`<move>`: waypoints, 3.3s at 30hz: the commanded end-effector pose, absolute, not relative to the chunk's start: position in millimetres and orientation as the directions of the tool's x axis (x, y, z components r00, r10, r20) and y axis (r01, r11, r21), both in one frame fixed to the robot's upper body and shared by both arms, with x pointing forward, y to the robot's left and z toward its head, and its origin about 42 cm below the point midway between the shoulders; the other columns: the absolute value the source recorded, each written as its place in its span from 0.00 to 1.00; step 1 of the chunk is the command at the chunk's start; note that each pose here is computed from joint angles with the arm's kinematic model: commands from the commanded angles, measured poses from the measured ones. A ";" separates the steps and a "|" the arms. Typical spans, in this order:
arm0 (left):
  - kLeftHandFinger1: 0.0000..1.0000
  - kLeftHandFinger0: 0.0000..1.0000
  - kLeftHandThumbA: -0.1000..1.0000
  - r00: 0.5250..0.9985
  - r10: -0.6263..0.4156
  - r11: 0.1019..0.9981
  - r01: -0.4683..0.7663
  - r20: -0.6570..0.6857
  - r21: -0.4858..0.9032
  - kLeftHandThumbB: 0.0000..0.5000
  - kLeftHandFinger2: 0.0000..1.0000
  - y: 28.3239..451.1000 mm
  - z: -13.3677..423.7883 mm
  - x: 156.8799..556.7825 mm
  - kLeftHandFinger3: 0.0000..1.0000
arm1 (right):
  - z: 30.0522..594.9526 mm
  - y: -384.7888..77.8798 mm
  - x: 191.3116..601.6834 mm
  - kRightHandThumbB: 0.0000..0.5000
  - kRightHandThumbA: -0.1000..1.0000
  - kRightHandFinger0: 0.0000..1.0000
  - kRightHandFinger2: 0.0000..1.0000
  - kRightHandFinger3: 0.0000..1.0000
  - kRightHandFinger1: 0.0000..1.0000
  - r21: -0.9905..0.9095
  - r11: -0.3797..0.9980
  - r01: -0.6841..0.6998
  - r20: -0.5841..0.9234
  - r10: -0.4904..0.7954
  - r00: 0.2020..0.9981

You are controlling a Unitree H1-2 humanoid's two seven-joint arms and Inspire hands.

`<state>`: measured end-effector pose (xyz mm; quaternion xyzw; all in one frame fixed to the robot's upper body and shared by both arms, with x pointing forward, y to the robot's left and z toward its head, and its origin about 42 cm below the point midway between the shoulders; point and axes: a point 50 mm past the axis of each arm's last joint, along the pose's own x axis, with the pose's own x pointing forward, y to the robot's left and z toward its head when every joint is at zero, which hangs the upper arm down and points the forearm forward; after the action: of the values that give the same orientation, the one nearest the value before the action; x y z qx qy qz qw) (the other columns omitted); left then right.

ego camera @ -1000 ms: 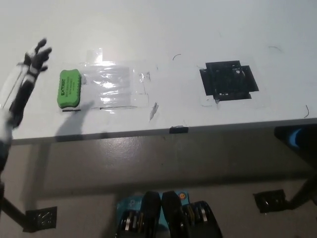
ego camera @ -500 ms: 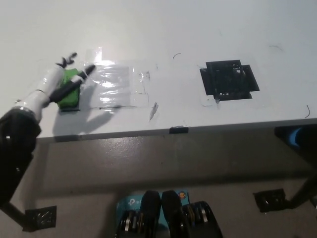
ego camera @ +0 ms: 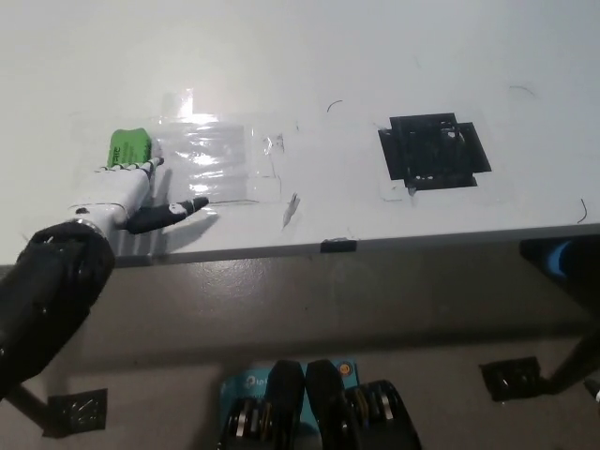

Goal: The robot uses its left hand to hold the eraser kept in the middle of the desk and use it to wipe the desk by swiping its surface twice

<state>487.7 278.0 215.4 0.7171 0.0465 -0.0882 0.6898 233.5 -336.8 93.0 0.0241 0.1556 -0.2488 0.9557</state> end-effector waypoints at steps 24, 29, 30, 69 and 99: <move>1.00 1.00 1.00 0.968 -0.187 -0.386 -0.228 0.166 0.894 0.51 1.00 328.6 262.7 502.7 1.00 | 112.3 -348.3 212.7 0.07 1.00 1.00 1.00 1.00 1.00 -0.066 0.860 0.506 -0.236 -0.506 0.829; 1.00 1.00 1.00 0.979 -0.164 -0.272 -0.160 0.118 0.949 0.55 1.00 320.9 235.2 490.5 1.00 | 110.5 -348.4 211.0 0.13 1.00 1.00 1.00 1.00 1.00 -0.056 0.857 0.512 -0.235 -0.510 0.828; 1.00 1.00 1.00 0.979 -0.167 -0.262 -0.159 0.118 0.952 0.52 1.00 321.0 230.3 490.1 1.00 | 110.6 -348.8 211.0 0.14 1.00 1.00 1.00 1.00 1.00 -0.055 0.857 0.512 -0.234 -0.510 0.828; 1.00 1.00 1.00 0.990 -0.046 0.424 0.137 -0.130 0.895 0.55 1.00 316.2 103.3 432.9 1.00 | 107.7 -351.3 205.0 0.27 1.00 1.00 1.00 1.00 1.00 -0.048 0.839 0.542 -0.213 -0.539 0.815; 1.00 1.00 1.00 0.872 -0.161 -0.036 0.464 -0.463 0.885 0.94 1.00 186.8 59.8 445.4 1.00 | 129.7 -345.7 230.9 0.13 1.00 1.00 1.00 1.00 1.00 -0.078 0.865 0.495 -0.155 -0.501 0.851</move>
<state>480.9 264.3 145.7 0.7079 -0.0125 -0.0370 0.7053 217.0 -343.2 102.6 0.0118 0.1403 -0.2662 0.9536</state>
